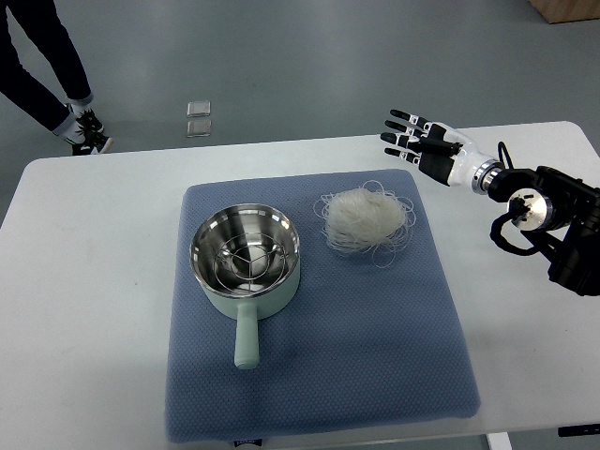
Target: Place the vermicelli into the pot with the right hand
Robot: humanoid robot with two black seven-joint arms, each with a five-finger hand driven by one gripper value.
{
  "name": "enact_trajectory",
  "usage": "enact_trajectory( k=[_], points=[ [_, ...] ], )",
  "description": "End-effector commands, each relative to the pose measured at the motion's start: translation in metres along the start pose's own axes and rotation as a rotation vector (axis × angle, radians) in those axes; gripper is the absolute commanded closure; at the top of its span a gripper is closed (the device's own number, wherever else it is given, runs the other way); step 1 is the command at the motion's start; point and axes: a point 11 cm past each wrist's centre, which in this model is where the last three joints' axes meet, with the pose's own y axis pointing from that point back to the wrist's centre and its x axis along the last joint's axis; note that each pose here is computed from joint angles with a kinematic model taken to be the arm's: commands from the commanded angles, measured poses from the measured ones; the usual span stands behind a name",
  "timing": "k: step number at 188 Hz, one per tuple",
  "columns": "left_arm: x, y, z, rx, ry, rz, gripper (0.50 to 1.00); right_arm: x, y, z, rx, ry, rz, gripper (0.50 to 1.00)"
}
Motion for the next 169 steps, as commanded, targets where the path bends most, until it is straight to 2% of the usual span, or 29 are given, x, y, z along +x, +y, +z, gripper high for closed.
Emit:
enact_trajectory(
  k=[1, 99, 169],
  points=[
    [0.0, 0.0, -0.002, 0.004, 0.001, 0.002, 0.5, 0.0, 0.0, 0.0, 0.0, 0.0, -0.003, 0.57],
    [0.0, 0.001, 0.007, -0.012, -0.002, 0.0, 0.5, -0.008, -0.001, 0.003, -0.029, 0.051, -0.058, 0.57],
    [0.0, 0.001, 0.006, -0.011, -0.003, 0.002, 0.5, -0.03, -0.009, 0.006, -0.07, 0.375, -0.138, 0.572]
  ],
)
